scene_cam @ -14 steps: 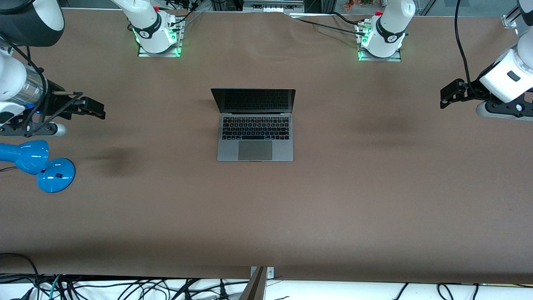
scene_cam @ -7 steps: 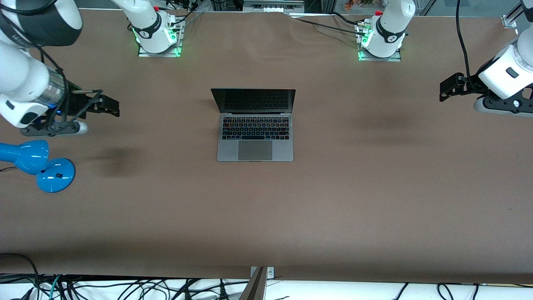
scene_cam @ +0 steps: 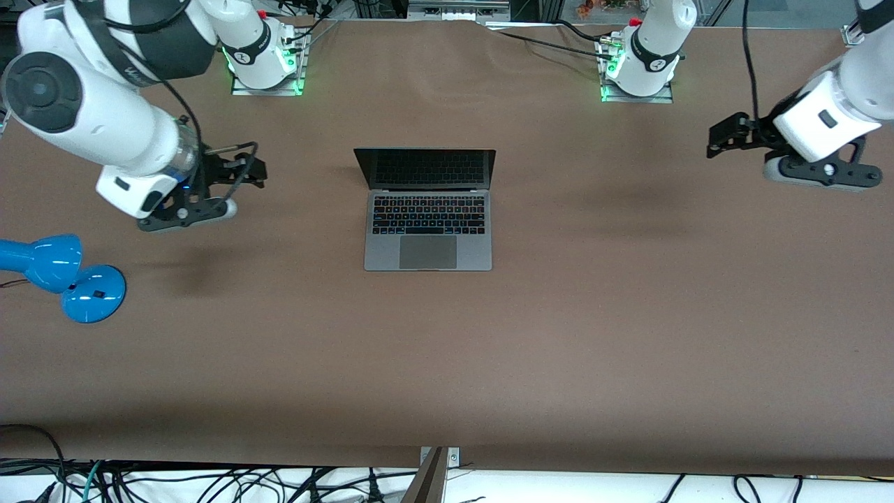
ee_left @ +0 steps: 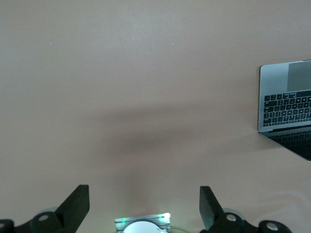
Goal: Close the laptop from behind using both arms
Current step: 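Move both grippers toward the laptop's screen hinge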
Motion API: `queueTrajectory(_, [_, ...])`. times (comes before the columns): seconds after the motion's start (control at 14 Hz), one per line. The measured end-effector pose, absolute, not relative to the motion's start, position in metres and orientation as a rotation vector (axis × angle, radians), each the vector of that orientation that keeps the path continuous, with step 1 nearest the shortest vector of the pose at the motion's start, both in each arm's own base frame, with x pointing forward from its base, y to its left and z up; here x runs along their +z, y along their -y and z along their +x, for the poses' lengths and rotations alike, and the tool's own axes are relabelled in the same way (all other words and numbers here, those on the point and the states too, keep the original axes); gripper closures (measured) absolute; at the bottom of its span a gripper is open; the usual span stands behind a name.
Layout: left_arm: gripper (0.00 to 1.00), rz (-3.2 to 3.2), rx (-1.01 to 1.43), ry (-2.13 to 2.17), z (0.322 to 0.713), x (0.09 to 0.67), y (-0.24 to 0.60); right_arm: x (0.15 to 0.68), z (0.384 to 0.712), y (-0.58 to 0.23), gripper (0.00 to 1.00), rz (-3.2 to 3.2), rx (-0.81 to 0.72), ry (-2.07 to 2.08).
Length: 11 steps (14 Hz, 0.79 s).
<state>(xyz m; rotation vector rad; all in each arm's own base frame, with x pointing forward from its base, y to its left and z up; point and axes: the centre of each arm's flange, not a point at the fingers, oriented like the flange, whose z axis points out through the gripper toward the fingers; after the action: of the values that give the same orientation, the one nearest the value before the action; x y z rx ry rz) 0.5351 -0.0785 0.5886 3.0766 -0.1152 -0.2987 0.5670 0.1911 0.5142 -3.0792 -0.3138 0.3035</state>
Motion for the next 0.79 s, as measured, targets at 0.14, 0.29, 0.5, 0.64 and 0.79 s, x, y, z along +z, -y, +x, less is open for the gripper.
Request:
queueTrajectory(0.14, [0.0, 3.071, -0.341, 0.066, 0.531, 0.58, 0.109, 0.511, 0.557, -0.221, 0.0, -3.067, 0.326, 0.252])
queueTrajectory(0.29, [0.0, 3.025, -0.414, -0.038, 0.528, 0.565, 0.142, 0.51, 0.545, -0.25, 0.0, -3.073, 0.343, 0.166])
queueTrajectory(0.5, [0.0, 3.004, -0.536, -0.078, 0.521, 0.535, 0.201, 0.505, 0.528, -0.289, 0.02, -3.088, 0.376, 0.03])
queueTrajectory(0.64, [0.0, 3.013, -0.597, -0.102, 0.512, 0.519, 0.238, 0.496, 0.517, -0.311, 0.05, -3.076, 0.427, -0.045])
queueTrajectory(0.79, [0.0, 3.021, -0.647, -0.107, 0.499, 0.509, 0.271, 0.485, 0.507, -0.328, 0.13, -3.016, 0.524, -0.108])
